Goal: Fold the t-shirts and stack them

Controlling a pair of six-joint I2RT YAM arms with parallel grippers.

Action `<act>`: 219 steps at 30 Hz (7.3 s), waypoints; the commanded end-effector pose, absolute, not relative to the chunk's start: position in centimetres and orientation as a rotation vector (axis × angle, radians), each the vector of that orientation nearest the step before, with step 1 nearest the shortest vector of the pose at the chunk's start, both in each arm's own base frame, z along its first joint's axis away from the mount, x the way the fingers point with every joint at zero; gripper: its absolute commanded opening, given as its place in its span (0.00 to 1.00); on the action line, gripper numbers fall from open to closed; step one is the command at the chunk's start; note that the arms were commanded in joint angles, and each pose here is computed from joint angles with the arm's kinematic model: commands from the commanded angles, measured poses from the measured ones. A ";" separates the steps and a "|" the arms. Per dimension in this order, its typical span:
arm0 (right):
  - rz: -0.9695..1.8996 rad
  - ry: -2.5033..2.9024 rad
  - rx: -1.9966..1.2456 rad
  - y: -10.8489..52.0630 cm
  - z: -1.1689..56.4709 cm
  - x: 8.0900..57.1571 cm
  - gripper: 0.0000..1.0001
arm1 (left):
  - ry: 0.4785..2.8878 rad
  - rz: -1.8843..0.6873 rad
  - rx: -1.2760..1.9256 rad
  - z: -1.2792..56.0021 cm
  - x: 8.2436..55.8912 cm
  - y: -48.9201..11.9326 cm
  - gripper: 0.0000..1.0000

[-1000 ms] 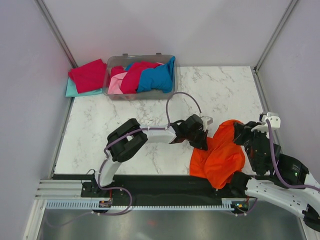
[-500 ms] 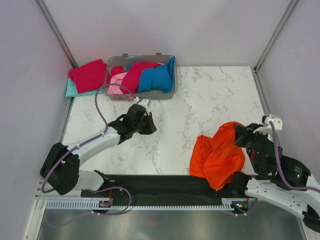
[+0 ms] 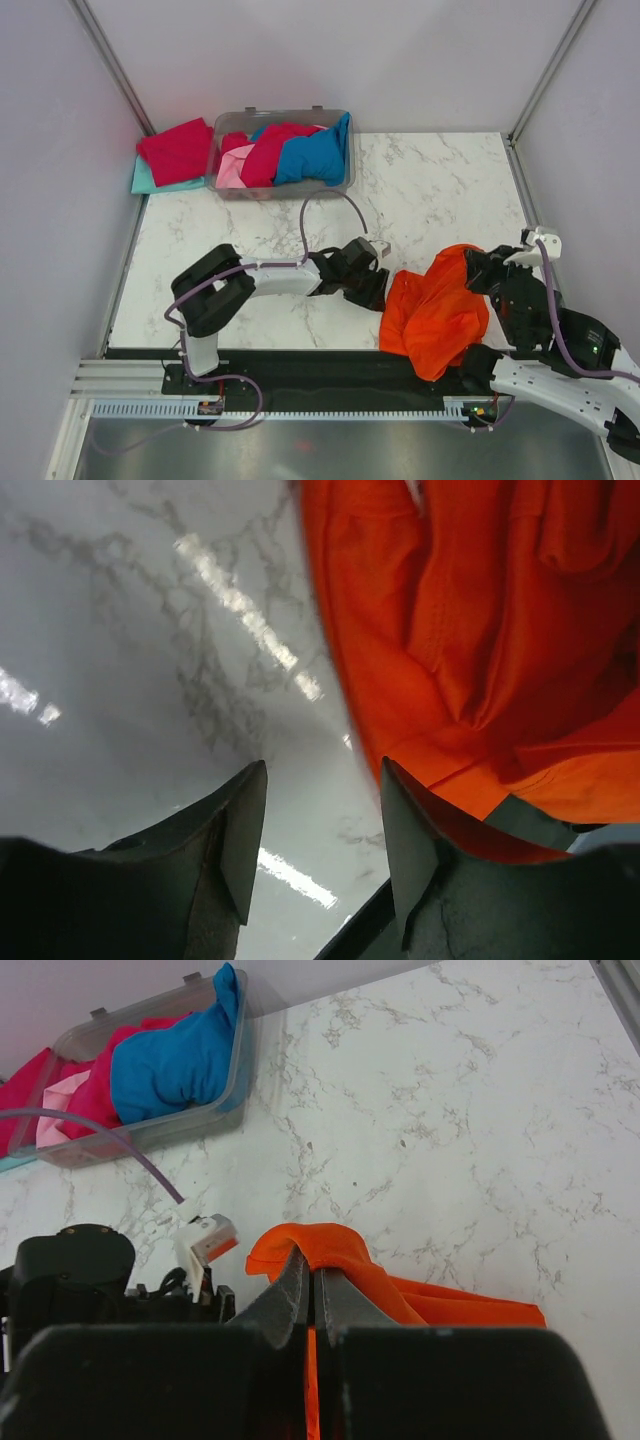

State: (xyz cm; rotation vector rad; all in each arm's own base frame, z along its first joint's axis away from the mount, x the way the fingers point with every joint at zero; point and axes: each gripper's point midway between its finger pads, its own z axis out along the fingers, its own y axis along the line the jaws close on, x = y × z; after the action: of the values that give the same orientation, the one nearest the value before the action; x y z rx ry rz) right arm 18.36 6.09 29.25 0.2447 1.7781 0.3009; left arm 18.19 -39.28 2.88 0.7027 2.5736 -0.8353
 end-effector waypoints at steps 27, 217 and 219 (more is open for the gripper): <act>0.346 1.832 0.299 7.7 26.3 18.6 0.00 | 2.521 -0.457 -0.131 7.9 23.7 -16.5 0.08; 0.166 2.538 0.431 6.4 6.8 46.1 0.98 | 2.578 0.040 0.143 11.3 43.9 -16.6 0.77; 0.124 2.503 0.417 5.6 9.6 44.9 0.98 | 2.493 0.001 0.121 15.8 41.7 -16.4 0.78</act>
State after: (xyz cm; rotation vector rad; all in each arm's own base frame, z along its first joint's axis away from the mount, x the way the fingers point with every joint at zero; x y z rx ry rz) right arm 46.20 6.11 3.60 0.4576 2.5779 0.1317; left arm 43.79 -16.99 7.23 0.1086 2.6581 0.0268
